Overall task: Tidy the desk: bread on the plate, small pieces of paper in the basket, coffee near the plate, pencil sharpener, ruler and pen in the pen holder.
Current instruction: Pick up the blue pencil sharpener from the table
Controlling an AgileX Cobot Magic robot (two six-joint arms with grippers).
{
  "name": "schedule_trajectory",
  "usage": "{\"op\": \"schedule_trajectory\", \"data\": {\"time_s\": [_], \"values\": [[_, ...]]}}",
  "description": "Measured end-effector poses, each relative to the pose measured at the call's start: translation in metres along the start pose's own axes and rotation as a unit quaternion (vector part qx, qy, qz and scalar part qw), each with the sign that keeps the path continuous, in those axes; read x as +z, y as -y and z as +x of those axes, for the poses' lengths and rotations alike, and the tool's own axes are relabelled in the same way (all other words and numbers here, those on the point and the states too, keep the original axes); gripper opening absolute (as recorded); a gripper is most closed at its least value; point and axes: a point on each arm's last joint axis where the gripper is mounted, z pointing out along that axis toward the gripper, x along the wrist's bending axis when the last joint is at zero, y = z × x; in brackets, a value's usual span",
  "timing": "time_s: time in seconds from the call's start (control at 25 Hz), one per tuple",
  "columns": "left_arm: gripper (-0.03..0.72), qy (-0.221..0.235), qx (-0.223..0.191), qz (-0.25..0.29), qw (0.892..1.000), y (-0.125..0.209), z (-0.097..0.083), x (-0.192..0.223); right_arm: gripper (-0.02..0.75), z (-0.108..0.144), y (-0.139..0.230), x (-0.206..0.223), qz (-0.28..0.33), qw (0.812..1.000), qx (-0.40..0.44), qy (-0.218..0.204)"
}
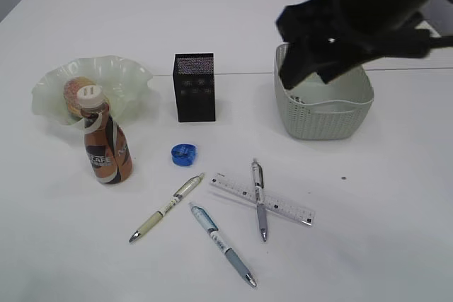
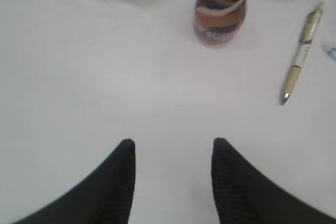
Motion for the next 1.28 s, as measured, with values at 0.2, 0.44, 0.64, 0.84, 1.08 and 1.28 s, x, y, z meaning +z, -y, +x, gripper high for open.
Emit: {"op": "schedule_trajectory", "data": {"time_s": [0.2,0.44,0.64,0.84,1.08,1.28], "values": [[0.351,-0.01,-0.024,0.024,0.999,0.033,0.011,0.005,0.407,0.02,-0.043,0.035,0.015,1.0,-0.017,-0.013],[0.351,0.015,-0.042,0.019,0.999,0.063,0.005,0.006,0.407,0.037,-0.078,0.081,0.044,0.999,0.007,-0.018],[0.351,0.027,-0.051,0.015,0.998,0.075,0.002,0.008,0.407,0.055,-0.099,0.121,0.047,0.998,0.043,-0.012],[0.351,0.031,-0.053,0.025,0.998,0.079,0.002,0.009,0.407,0.073,-0.108,0.159,0.04,0.994,0.096,0.024],[0.351,0.032,-0.053,0.028,0.998,0.079,0.001,0.009,0.407,0.076,-0.107,0.201,0.051,0.974,0.215,0.042],[0.351,0.032,-0.053,0.024,0.998,0.079,0.001,0.009,0.407,0.072,-0.104,0.225,0.058,0.965,0.25,0.06]]}}
